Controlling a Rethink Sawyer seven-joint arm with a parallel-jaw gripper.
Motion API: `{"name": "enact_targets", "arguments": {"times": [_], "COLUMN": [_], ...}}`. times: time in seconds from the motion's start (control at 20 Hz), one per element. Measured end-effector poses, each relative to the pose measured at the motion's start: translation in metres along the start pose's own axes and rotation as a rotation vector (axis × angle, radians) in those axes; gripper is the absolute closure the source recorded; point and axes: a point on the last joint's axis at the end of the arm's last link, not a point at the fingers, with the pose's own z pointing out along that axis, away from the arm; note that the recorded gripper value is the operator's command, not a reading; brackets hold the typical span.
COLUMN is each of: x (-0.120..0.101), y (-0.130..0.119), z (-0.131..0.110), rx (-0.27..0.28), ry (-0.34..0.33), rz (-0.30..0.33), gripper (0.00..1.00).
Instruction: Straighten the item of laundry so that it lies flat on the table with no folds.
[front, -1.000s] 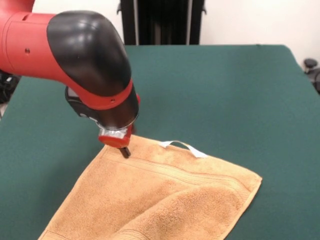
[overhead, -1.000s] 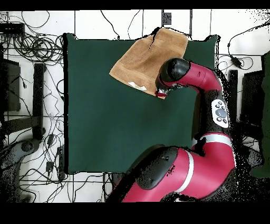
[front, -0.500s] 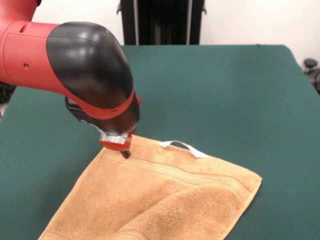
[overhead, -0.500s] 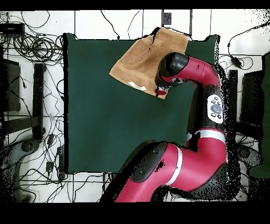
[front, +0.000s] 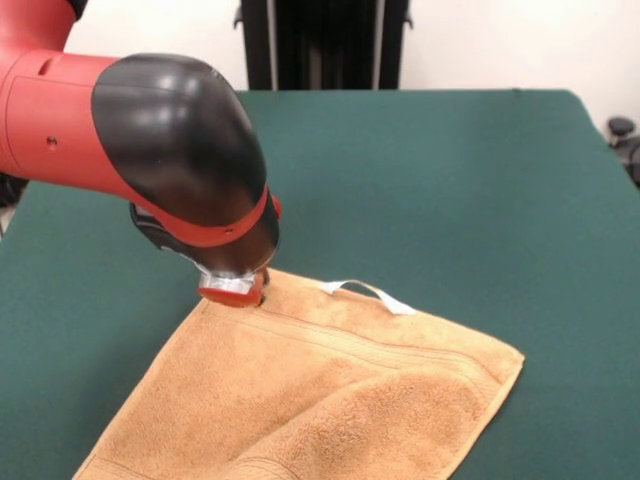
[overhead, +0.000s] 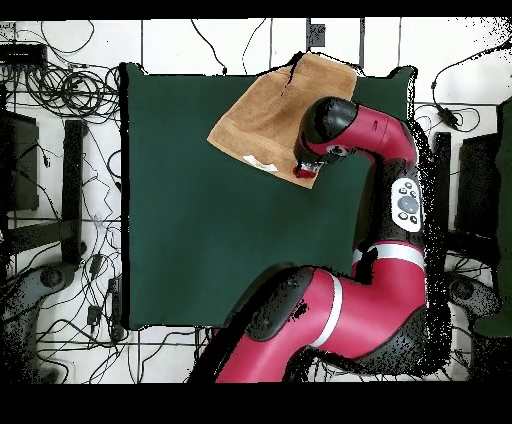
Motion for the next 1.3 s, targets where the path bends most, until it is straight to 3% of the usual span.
{"name": "enact_targets", "arguments": {"times": [1.3], "x": [0.0], "y": [-0.0019], "z": [0.0018], "rx": [-0.001], "ry": [-0.011], "rz": [0.006], "gripper": [1.0]}}
